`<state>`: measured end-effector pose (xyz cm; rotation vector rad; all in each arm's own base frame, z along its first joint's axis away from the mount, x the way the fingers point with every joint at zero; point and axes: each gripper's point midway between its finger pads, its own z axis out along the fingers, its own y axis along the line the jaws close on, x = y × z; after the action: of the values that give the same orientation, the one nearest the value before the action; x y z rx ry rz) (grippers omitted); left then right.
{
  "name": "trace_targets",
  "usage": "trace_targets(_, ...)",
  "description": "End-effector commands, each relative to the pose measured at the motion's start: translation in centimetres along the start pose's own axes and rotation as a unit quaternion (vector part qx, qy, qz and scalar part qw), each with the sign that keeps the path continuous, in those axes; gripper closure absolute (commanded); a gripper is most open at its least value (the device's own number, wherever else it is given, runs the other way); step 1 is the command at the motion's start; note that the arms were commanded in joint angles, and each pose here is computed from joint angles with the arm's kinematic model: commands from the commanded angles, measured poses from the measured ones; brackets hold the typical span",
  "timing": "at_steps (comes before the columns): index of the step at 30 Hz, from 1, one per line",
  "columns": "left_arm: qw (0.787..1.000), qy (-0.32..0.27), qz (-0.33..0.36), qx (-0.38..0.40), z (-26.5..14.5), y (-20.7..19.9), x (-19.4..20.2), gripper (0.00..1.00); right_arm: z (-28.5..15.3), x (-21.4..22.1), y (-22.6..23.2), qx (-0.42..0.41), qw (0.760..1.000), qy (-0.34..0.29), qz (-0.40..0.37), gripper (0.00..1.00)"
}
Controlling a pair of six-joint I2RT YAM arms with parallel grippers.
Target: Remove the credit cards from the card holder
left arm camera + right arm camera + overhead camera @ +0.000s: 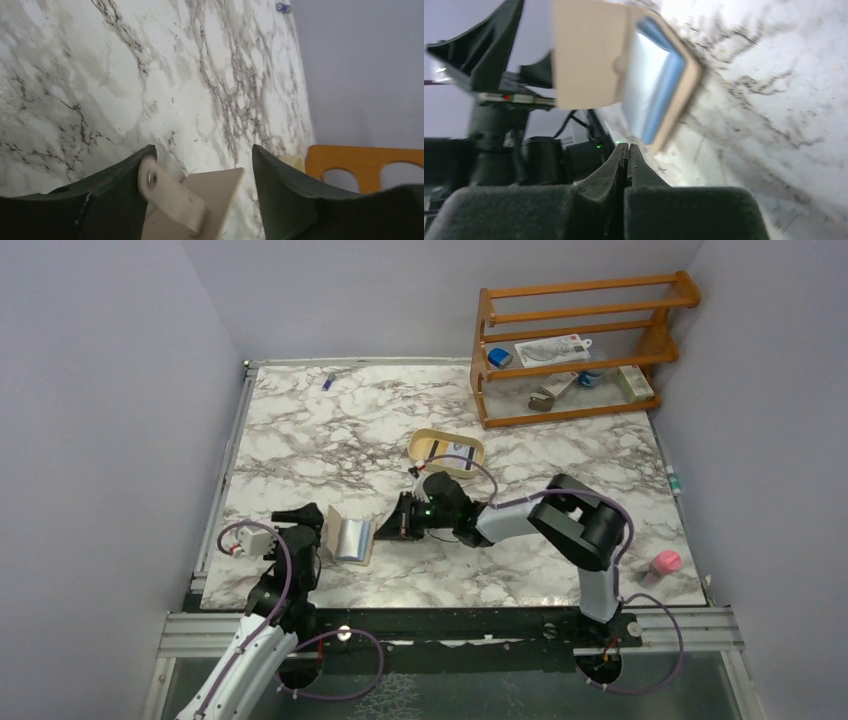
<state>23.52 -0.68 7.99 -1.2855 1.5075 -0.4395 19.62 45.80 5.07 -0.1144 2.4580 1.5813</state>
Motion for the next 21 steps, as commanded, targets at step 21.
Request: trace_targets(21,0.982,0.115,0.148,-0.006,-0.5,-0.2,3.8,0.11,-4.7,-3.6,0.3,0.092,0.985,-0.018,-0.145,0.62)
